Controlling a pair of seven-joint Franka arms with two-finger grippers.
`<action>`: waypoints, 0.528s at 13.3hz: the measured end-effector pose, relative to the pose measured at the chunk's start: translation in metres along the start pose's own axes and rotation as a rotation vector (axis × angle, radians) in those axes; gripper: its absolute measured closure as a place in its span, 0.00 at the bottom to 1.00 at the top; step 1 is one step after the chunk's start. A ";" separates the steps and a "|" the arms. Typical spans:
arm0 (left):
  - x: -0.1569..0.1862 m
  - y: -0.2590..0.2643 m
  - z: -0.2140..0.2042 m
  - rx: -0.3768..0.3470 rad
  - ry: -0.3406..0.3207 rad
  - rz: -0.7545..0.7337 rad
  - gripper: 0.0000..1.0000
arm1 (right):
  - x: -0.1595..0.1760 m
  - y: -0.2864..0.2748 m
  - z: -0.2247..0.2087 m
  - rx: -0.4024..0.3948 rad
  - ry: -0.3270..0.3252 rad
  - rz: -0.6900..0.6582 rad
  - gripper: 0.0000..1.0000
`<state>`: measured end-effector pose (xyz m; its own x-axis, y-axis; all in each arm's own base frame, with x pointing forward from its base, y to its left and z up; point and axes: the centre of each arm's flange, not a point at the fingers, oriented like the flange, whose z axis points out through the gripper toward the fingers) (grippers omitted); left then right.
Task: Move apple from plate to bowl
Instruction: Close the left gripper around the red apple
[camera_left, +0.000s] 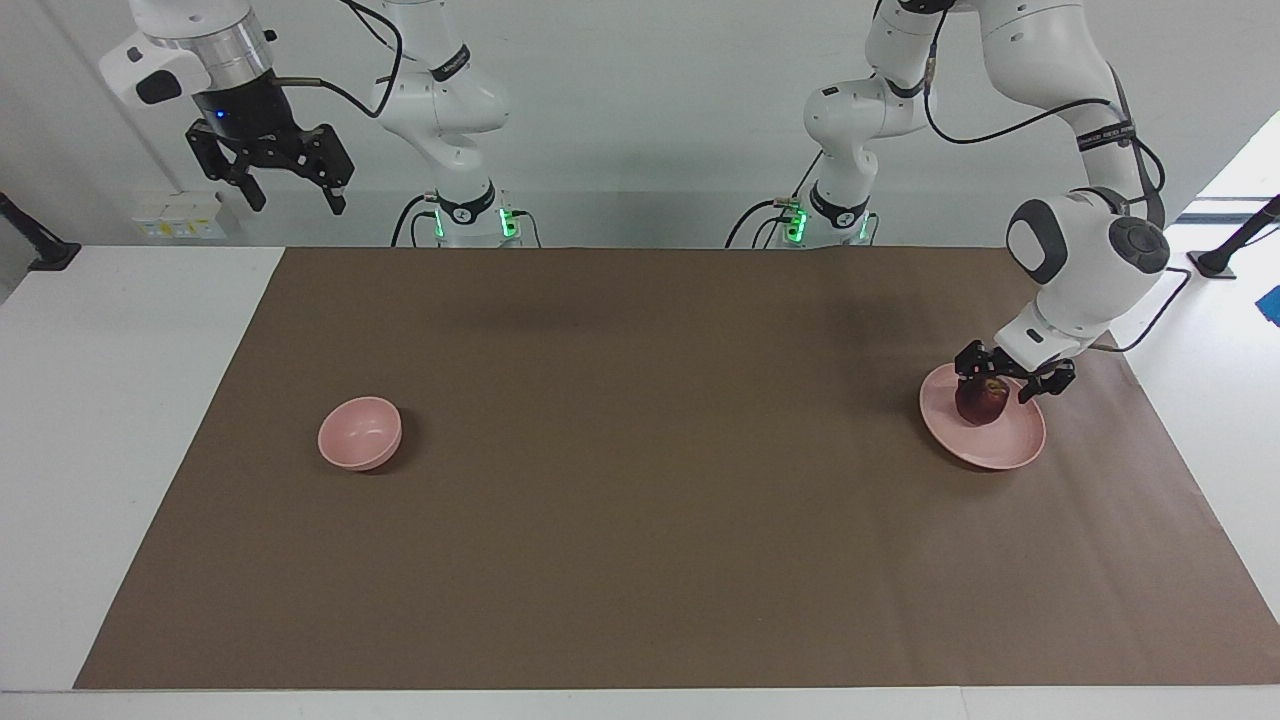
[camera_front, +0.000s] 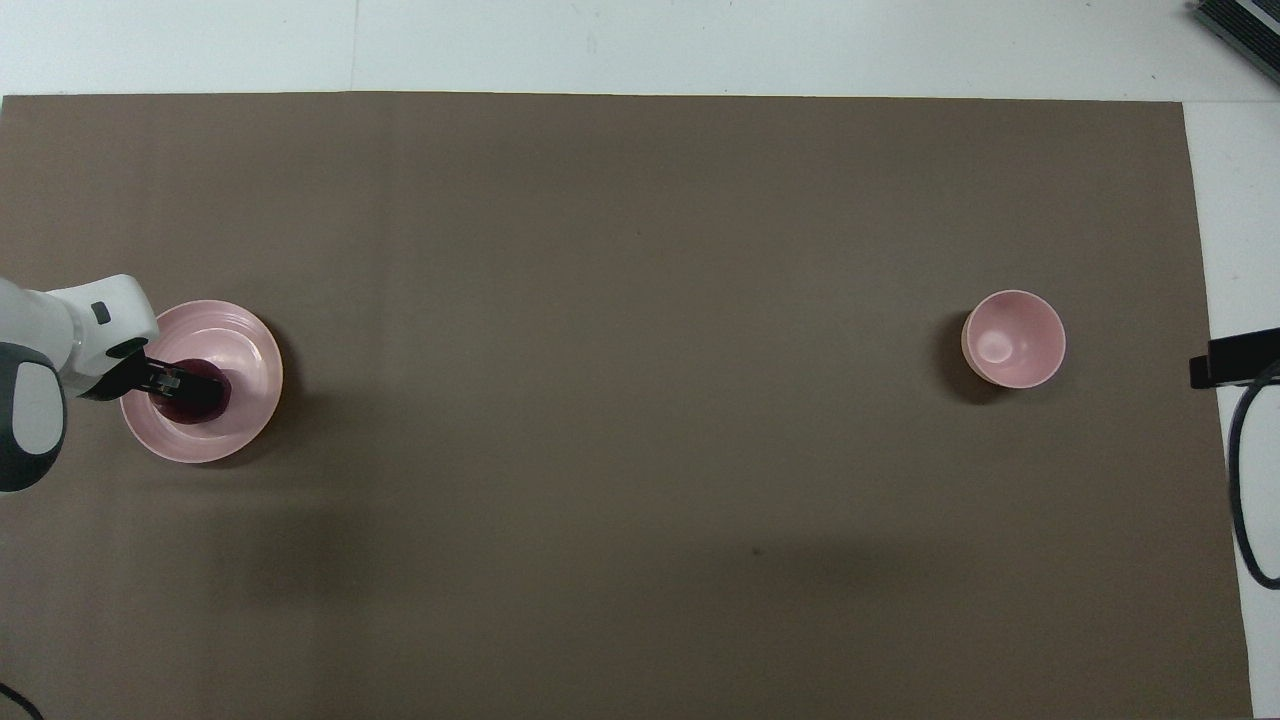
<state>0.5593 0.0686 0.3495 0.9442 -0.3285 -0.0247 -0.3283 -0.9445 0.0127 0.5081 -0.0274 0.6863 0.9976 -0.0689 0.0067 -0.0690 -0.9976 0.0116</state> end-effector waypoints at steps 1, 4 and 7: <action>-0.002 0.002 0.007 0.002 0.003 0.001 0.00 | 0.000 0.000 0.000 0.000 0.000 0.000 0.00; -0.010 0.003 0.020 -0.002 -0.005 -0.002 0.00 | 0.000 0.000 0.000 0.000 0.000 0.000 0.00; -0.012 0.003 0.024 -0.003 -0.007 -0.002 0.00 | 0.000 0.000 0.000 0.000 0.000 0.000 0.00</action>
<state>0.5461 0.0692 0.3260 0.9446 -0.3267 -0.0314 -0.3264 -0.9451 0.0156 0.5081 -0.0274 0.6861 0.9976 -0.0689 0.0063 -0.0690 -0.9976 0.0116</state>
